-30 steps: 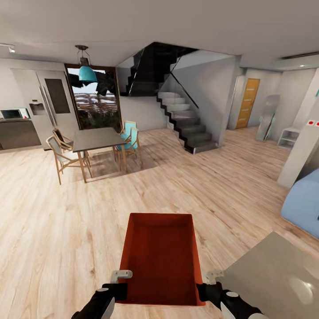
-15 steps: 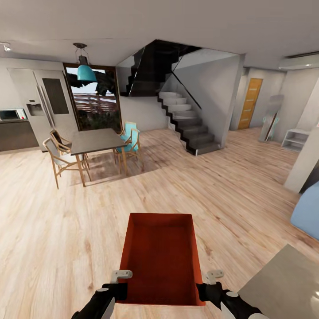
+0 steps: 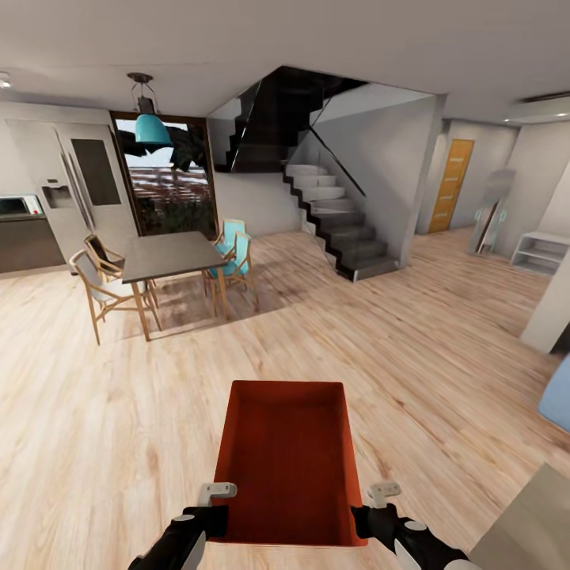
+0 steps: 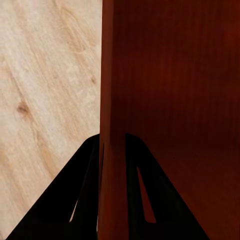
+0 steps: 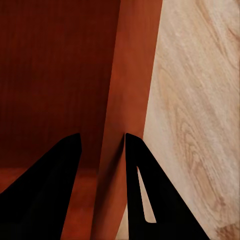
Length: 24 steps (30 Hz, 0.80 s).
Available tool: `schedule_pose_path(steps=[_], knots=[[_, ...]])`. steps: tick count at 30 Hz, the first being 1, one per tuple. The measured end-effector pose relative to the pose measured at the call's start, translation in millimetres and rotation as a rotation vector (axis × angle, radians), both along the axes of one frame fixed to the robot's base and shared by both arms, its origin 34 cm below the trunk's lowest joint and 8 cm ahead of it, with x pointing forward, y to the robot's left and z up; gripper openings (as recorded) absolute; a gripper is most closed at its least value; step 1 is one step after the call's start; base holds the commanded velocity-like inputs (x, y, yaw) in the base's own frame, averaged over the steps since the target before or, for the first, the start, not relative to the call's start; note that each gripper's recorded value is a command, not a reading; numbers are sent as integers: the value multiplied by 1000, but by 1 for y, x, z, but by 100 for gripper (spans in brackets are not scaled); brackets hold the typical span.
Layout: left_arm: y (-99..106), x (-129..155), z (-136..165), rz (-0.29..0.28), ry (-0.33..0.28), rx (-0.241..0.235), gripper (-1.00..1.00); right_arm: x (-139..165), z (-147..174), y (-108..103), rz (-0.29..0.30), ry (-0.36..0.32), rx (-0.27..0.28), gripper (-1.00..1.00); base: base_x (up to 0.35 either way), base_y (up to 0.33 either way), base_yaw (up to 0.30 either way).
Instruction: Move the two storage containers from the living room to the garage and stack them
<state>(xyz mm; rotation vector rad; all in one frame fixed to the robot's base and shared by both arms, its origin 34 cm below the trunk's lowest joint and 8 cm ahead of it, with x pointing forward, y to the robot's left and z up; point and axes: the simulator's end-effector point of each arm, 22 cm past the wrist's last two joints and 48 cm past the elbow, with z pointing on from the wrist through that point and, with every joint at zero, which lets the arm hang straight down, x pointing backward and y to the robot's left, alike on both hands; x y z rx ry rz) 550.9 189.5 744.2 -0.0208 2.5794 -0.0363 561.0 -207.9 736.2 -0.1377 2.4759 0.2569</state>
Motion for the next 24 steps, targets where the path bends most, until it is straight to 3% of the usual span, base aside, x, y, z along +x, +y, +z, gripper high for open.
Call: schedule_pose_path(steps=[10, 24], knots=[[1, 0, 0, -1, -1, 0, -100, 0, 0, 1, 0, -1, 0, -100, 322, 93, 0], [0, 0, 0, -1, 0, 0, -100, 0, 0, 0, 0, 0, 0, -100, 326, 8, 0]])
